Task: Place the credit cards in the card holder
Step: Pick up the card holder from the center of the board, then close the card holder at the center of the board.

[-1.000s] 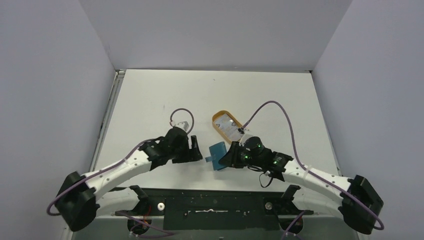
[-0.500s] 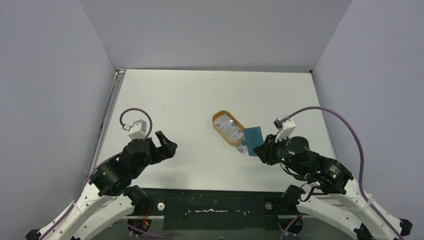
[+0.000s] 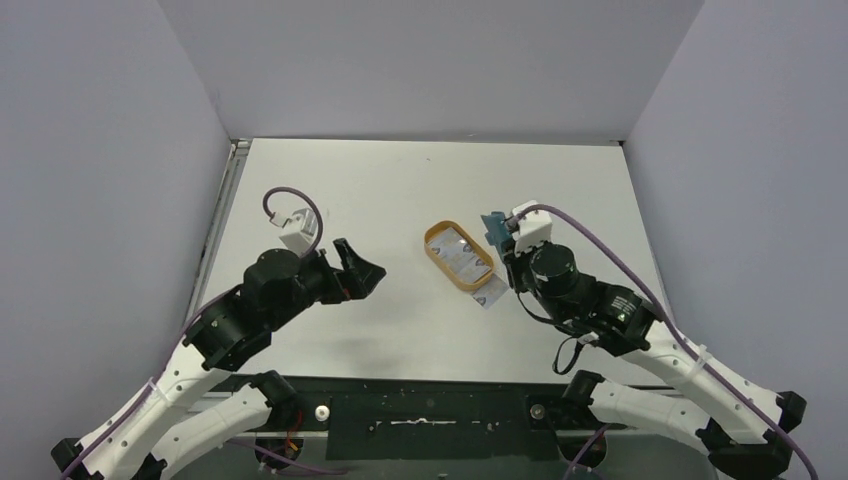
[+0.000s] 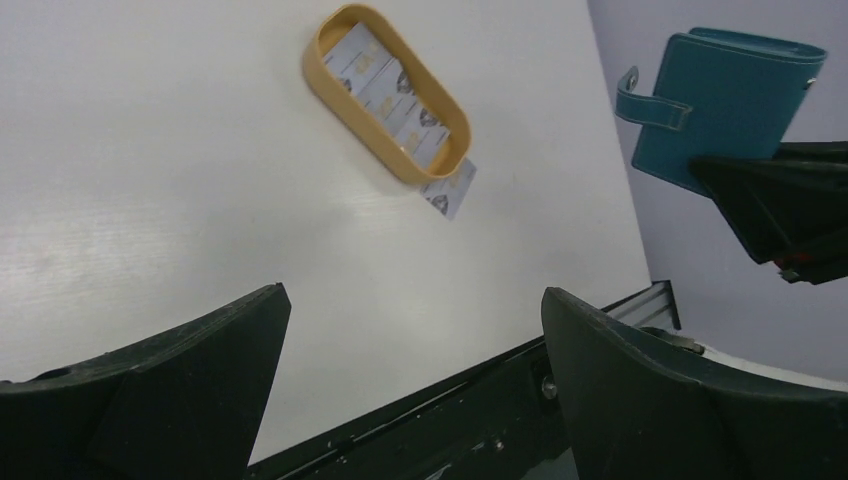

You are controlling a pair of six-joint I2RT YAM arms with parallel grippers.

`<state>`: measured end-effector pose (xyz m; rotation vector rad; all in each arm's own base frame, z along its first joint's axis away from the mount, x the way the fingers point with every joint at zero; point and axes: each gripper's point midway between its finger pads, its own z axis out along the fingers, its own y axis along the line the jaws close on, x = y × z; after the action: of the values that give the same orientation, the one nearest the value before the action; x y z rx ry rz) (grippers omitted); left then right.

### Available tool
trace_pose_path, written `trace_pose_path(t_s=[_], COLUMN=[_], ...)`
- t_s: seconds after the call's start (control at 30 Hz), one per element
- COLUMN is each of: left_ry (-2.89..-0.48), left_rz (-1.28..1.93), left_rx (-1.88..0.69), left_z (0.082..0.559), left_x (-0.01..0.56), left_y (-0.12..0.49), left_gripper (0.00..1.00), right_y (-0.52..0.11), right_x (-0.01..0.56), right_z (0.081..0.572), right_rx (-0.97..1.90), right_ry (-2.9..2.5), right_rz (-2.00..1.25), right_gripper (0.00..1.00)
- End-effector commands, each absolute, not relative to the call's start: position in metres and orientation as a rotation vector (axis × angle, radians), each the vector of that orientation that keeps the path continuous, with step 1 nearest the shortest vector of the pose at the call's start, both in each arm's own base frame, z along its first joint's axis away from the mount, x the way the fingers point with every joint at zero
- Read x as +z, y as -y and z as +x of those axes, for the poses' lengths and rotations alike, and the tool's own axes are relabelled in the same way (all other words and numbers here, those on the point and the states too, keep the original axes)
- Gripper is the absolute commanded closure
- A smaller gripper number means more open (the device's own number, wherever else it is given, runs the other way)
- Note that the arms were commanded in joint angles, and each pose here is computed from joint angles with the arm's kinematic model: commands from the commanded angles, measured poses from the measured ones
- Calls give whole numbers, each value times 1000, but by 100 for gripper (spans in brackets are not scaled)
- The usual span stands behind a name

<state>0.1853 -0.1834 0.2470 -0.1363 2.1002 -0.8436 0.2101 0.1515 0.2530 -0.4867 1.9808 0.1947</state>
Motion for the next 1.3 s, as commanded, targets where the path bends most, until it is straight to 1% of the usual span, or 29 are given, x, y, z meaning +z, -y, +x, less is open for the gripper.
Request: trace_pose_path(t_s=[0.0, 0.07, 0.2, 0.3, 0.4, 0.6, 0.67, 0.8, 1.0, 1.17, 1.27], left_ry=[-1867, -1797, -1634, -1590, -1550, -1483, -1424, -1357, -1383, -1410, -1467], left_rz=[-67, -91, -92, -60, -63, -43, -14, 43, 122, 142, 143], left_rx=[-941, -920, -956, -998, -1061, -1236, -1322, -1469, -1506, -1497, -1494], left_z=[201, 211, 221, 221, 218, 205, 196, 182, 171, 169, 169], left_x=[333, 354, 408, 435, 448, 443, 442, 442, 436, 434, 427], left_y=[196, 192, 193, 199, 204, 219, 225, 239, 247, 248, 252], left_gripper=[3, 3, 3, 3, 3, 3, 3, 3, 3, 3, 3], right_y=[-147, -151, -167, -187, -205, -228, -236, -243, -252, -251, -252], right_x=[366, 394, 437, 449, 445, 420, 410, 397, 385, 385, 385], right_z=[250, 254, 260, 255, 241, 213, 202, 182, 164, 164, 164], right_rx=[-77, -193, -320, -420, -540, -652, -688, -699, -727, -703, -695], right_ry=[-1596, -1479, -1303, -1181, -1059, -973, -940, -905, -864, -884, -891], right_rz=[-414, -436, -508, -614, -725, -837, -878, -883, -897, -888, -889], right_gripper=[100, 100, 100, 100, 100, 100, 100, 100, 100, 100, 100])
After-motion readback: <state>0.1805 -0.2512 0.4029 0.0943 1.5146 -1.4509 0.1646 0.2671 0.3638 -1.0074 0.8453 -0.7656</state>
